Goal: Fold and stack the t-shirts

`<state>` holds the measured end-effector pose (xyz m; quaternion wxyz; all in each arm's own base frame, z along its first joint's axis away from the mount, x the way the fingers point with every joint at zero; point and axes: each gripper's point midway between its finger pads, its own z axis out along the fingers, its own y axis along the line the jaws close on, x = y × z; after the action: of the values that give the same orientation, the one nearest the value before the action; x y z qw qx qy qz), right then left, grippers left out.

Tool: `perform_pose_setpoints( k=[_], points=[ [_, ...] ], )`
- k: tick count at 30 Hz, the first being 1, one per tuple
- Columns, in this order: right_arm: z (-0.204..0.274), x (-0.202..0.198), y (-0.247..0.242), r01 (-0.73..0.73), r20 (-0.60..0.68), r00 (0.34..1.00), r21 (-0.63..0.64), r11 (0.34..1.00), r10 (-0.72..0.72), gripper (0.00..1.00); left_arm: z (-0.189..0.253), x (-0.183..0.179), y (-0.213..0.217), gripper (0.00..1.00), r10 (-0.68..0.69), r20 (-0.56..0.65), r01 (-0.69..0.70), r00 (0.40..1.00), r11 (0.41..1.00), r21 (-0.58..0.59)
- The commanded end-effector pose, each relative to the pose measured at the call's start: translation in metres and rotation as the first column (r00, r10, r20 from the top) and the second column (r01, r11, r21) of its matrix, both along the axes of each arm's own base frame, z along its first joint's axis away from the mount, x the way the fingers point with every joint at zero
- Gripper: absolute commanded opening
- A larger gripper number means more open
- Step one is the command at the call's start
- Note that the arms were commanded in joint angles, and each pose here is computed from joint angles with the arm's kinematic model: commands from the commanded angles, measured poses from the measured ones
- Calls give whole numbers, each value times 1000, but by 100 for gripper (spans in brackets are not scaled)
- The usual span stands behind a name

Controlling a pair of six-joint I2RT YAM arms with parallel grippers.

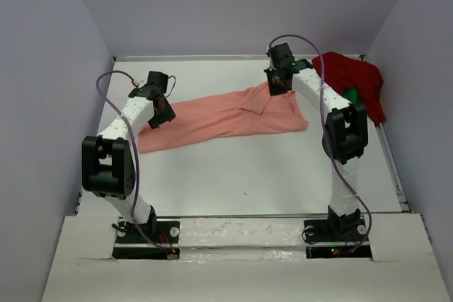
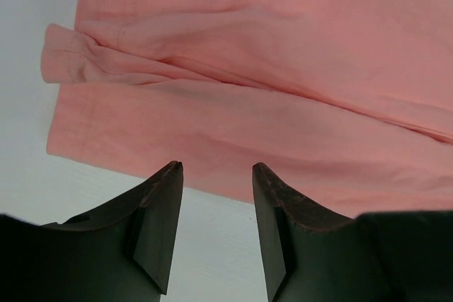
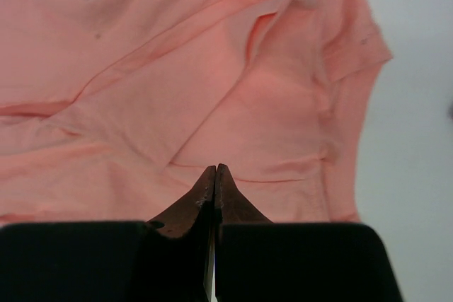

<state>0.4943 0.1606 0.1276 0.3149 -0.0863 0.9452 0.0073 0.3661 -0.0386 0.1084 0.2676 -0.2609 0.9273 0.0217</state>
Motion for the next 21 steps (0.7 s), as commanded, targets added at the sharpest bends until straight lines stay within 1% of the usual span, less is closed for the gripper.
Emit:
perform_pose_setpoints(
  k=[1,7,13,18,21],
  points=[
    [-2,-13,40,-55,0,998,74,996,55,0,-4,4,5,54,15,-19,-15,1000,1000,23],
    [-26,-25,48,-49,-46,998,51,997,52,0,-1,24,0,54,4,-10,-4,1000,1000,-2],
    [-33,-29,41,-28,-54,998,27,999,29,0,-14,30,5,54,5,-34,-6,999,999,-33],
    [-51,-34,38,-25,-81,996,12,1000,26,0,-22,31,13,54,11,-47,-13,999,999,-44],
    [-63,-34,40,-23,-103,994,16,1000,25,0,-19,32,16,54,15,-39,-17,999,999,-45]
  ],
)
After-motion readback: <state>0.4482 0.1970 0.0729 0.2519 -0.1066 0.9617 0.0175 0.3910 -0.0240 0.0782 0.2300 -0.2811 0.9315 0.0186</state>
